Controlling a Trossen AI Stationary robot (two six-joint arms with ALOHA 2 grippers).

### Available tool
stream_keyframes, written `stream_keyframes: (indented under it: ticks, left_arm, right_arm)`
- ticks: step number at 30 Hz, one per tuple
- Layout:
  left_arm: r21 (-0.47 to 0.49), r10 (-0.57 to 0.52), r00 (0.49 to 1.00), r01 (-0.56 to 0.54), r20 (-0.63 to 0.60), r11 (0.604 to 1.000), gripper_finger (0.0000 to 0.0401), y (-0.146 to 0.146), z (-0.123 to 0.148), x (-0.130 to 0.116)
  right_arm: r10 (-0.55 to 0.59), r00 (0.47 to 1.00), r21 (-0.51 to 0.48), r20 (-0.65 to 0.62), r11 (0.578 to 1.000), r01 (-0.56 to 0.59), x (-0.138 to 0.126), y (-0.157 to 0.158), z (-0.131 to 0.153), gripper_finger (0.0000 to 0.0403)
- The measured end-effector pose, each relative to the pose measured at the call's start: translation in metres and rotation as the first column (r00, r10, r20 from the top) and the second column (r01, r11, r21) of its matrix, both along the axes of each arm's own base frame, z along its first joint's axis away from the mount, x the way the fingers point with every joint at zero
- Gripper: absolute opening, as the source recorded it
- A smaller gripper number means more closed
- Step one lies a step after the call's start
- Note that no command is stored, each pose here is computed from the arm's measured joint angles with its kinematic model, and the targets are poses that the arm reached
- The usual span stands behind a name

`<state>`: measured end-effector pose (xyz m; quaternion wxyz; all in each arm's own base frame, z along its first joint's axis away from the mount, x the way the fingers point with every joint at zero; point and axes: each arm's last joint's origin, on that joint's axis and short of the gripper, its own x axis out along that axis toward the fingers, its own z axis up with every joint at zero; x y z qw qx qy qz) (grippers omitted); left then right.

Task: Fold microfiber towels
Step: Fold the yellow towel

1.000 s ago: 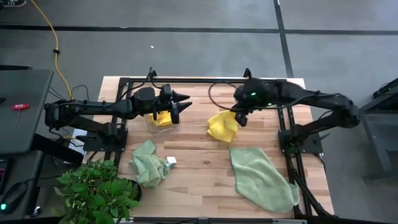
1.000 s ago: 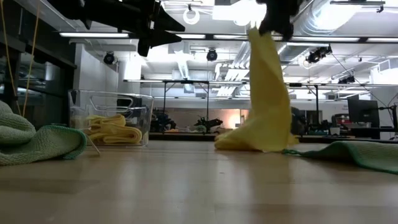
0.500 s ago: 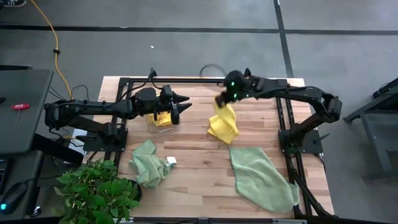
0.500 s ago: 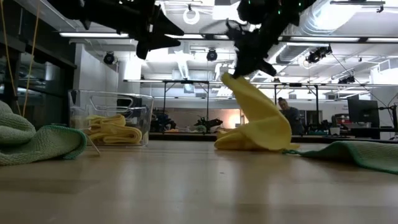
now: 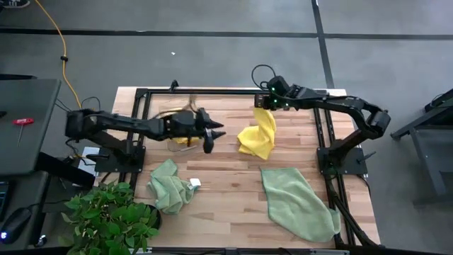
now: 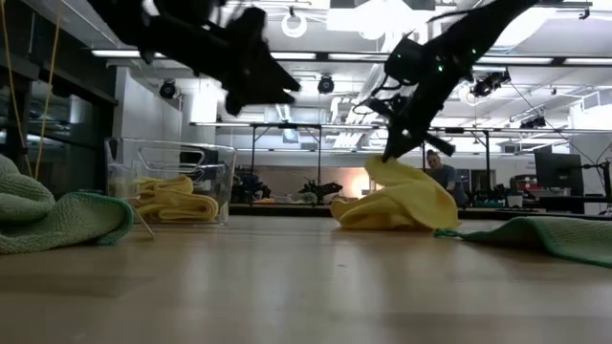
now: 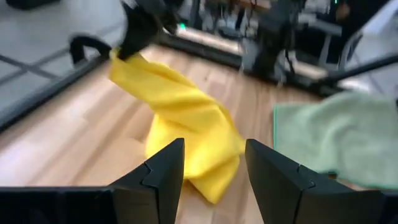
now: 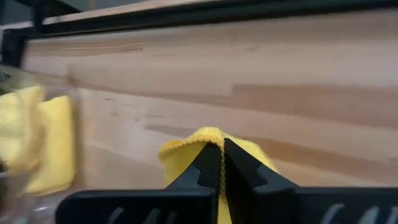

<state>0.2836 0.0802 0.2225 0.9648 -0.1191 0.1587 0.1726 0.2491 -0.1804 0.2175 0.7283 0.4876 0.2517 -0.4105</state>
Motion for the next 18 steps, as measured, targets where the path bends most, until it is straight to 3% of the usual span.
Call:
stream_keyframes:
  ticks: [9, 18]
  left_arm:
    - [0.178, -0.126, 0.970, 0.165, -0.208, 0.970, 0.0159, -0.009, -0.027, 0.093]
    - [0.297, -0.242, 0.883, 0.376, -0.403, 0.878, 0.0159, -0.016, -0.072, 0.171]
  right_arm:
    - [-0.008, 0.998, 0.089, 0.068, 0.996, 0.001, -0.002, 0.005, -0.014, 0.0001]
    - [-0.003, 0.997, 0.084, 0.074, 0.997, -0.003, -0.001, 0.004, -0.012, 0.0030]
